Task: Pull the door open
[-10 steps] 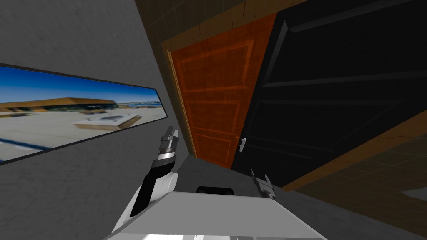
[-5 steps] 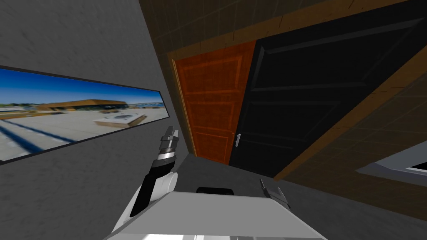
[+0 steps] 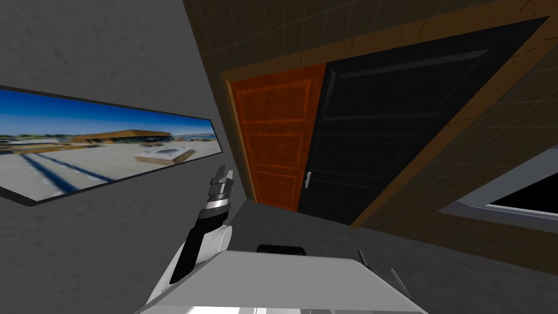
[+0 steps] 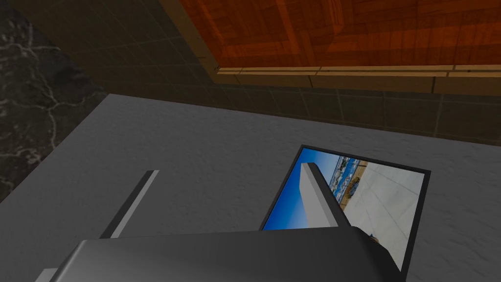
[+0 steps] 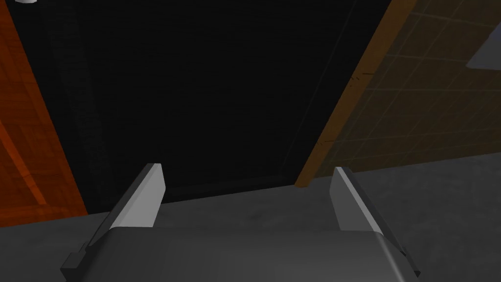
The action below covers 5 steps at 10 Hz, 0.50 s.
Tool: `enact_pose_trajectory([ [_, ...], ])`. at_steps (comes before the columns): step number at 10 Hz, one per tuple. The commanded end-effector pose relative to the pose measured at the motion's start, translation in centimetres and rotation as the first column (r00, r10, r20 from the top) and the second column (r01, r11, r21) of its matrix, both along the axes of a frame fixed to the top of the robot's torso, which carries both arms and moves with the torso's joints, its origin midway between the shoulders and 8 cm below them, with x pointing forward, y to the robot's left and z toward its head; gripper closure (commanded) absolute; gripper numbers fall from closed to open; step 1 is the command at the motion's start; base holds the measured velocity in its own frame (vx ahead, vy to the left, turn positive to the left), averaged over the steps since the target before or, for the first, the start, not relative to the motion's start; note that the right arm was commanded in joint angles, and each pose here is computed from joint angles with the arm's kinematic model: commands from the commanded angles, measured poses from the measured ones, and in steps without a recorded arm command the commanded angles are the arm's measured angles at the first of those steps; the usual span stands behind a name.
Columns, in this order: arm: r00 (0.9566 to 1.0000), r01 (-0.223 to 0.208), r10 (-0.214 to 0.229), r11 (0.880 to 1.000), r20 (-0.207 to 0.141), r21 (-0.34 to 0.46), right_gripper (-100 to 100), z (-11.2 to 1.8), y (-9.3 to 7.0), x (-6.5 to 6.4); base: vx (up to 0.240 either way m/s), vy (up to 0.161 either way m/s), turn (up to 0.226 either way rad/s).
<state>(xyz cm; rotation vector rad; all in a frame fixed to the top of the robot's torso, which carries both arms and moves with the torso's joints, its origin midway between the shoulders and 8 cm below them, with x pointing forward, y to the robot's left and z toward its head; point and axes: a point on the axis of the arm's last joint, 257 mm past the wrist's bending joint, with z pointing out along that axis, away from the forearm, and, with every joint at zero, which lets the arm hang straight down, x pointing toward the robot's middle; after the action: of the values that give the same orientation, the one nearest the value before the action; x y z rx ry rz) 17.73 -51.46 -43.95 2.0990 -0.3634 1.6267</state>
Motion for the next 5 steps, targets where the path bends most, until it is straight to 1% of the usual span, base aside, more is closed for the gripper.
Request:
enact_pose_trajectory([
  [1, 1.0000, 0.005, -0.005, 1.000, -0.003, -0.002, -100, -0.3, -0.3, -0.5, -0.007, -0.005, 0.004],
  [2, 0.9996, 0.025, -0.025, 1.000, -0.011, -0.009, -100, -0.3, -1.3, -1.3, 0.032, -0.005, 0.039],
  [3, 0.9995, 0.030, -0.030, 1.000, -0.005, -0.009, -100, -0.1, -1.7, -1.1, 0.107, -0.010, 0.085],
  [5, 0.9996, 0.024, -0.024, 1.000, 0.013, -0.005, -100, 0.1, -1.5, 0.0, 0.176, -0.017, 0.089],
])
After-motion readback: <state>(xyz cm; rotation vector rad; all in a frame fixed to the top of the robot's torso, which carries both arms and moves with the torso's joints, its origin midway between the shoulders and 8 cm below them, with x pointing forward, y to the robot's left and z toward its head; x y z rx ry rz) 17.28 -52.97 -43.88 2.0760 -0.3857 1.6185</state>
